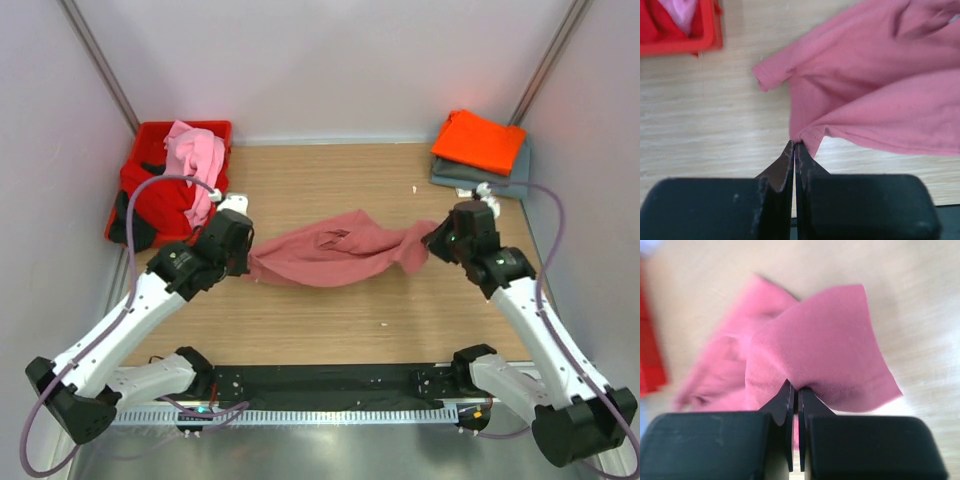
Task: Fold and stack the t-shirts
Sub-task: Flatten the tshirt out
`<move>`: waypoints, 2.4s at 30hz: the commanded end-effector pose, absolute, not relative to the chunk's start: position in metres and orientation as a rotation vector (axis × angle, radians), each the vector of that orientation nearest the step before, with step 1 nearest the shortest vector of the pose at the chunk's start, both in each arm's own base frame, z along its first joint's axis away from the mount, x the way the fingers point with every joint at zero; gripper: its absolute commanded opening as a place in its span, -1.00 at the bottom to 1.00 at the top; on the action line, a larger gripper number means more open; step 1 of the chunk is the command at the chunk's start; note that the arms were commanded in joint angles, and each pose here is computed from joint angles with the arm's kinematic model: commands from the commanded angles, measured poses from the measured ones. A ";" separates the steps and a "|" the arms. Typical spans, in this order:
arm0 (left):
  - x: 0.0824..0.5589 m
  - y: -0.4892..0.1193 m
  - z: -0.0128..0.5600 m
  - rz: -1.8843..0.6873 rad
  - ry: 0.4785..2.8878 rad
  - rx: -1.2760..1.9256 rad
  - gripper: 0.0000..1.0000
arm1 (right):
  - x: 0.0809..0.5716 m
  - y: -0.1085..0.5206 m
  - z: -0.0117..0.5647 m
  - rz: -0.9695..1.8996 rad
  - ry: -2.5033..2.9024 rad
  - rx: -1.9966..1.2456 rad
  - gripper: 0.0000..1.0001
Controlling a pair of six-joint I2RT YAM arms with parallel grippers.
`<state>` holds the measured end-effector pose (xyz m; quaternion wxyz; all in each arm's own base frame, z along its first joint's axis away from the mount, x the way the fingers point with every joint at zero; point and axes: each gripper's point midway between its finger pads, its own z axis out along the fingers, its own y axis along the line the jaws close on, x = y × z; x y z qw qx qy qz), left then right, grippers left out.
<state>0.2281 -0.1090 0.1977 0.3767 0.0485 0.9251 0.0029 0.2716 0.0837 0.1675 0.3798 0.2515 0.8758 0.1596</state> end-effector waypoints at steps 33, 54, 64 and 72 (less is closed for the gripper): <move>0.037 -0.105 0.576 -0.831 1.094 0.615 -1.00 | -0.009 0.030 0.611 0.547 0.971 -0.108 -0.97; 0.312 -0.131 0.433 -0.230 1.964 0.128 -1.00 | 0.360 0.035 0.370 0.028 2.093 0.521 -0.86; 0.433 -0.110 0.279 -0.138 2.401 -0.115 0.68 | 0.481 0.059 0.292 0.073 2.286 0.477 0.99; 0.370 -0.171 0.280 -0.304 2.317 -0.014 0.93 | 0.417 0.058 0.297 0.160 2.237 0.450 0.99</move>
